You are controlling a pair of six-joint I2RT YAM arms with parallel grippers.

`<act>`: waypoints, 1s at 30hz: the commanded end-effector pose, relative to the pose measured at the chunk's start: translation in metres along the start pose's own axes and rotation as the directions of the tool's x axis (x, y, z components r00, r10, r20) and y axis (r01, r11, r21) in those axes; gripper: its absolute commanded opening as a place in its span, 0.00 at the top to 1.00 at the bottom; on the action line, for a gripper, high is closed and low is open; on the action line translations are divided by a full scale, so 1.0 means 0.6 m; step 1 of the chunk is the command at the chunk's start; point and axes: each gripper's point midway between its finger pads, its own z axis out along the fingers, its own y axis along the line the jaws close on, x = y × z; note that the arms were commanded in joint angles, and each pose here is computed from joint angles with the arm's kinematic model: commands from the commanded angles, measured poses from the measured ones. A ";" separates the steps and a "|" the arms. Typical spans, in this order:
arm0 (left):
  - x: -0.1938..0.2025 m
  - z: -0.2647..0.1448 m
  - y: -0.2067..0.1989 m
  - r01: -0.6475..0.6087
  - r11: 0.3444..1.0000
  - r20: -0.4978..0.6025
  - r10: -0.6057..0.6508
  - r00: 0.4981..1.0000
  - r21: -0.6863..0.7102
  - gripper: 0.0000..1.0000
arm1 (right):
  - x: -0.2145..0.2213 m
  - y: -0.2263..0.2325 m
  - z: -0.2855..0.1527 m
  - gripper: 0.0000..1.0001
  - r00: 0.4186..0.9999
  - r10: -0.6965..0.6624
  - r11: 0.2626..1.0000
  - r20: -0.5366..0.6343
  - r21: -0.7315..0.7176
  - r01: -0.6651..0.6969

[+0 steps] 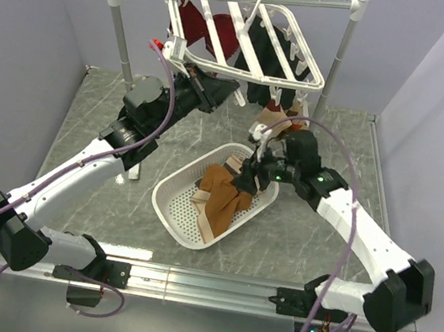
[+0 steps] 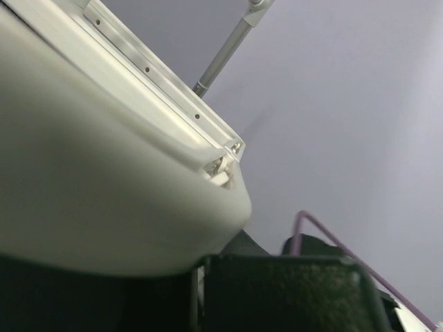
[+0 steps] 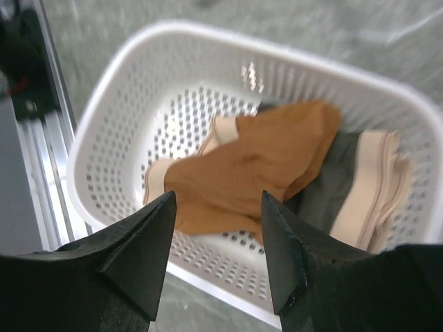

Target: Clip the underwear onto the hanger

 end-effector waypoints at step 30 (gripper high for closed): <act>-0.010 -0.014 -0.006 -0.009 1.000 -0.002 0.009 1.000 0.023 1.00 | 0.166 -0.010 0.221 0.42 0.479 -0.785 0.618 -0.394 -0.561 0.551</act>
